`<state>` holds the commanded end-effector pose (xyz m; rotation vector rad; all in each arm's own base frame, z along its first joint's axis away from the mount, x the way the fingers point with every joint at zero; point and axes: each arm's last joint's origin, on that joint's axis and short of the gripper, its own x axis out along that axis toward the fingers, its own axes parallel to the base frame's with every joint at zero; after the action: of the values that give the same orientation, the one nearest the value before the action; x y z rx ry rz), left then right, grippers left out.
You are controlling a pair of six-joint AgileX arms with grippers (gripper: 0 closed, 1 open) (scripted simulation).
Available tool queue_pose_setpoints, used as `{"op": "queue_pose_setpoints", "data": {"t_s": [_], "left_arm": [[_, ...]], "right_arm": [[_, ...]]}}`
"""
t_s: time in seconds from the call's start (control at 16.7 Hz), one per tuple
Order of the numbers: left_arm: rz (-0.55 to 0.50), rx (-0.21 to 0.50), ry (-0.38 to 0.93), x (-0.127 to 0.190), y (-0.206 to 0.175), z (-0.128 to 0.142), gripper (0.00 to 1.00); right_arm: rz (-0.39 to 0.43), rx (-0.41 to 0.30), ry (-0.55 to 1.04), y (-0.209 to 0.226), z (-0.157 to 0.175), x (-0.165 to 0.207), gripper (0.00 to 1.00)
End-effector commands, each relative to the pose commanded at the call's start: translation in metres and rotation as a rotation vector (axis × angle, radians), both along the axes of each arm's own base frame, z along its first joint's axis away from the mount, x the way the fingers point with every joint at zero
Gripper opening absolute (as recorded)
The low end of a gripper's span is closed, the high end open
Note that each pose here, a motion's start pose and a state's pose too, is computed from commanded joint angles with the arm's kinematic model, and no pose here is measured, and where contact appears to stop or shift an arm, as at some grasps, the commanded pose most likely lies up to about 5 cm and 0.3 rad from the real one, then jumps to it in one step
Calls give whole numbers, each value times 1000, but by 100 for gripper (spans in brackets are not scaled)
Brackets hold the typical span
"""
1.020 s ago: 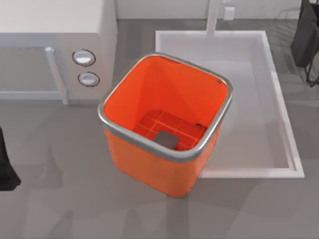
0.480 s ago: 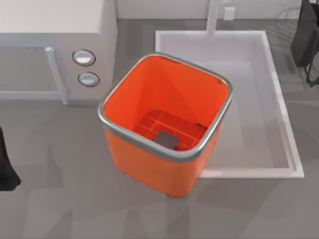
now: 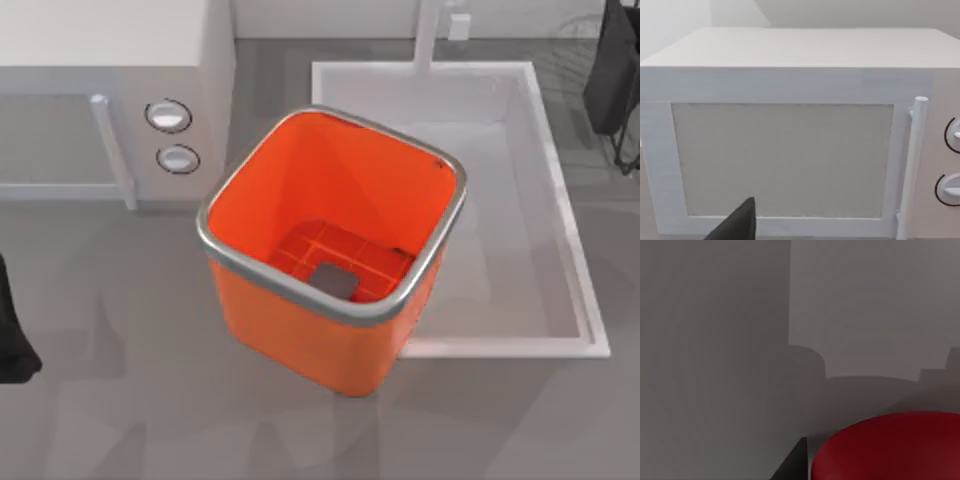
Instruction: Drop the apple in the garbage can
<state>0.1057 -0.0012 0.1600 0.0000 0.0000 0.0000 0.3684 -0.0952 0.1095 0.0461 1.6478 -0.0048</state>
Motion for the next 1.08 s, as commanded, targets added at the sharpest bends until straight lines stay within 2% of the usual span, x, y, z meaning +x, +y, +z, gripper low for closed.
{"op": "queue_pose_setpoints", "data": {"t_s": [0.36,0.84,0.9,1.08], "left_arm": [[0,0,0,0,0,0,100],[0,0,0,0,0,0,100],[0,0,0,0,0,0,100],[0,0,0,0,0,0,100]], "right_arm": [[0,0,0,0,0,0,2],[0,0,0,0,0,0,0],[7,-20,-10,-1,5,0,0],[4,-21,-16,-3,16,4,0]]}}
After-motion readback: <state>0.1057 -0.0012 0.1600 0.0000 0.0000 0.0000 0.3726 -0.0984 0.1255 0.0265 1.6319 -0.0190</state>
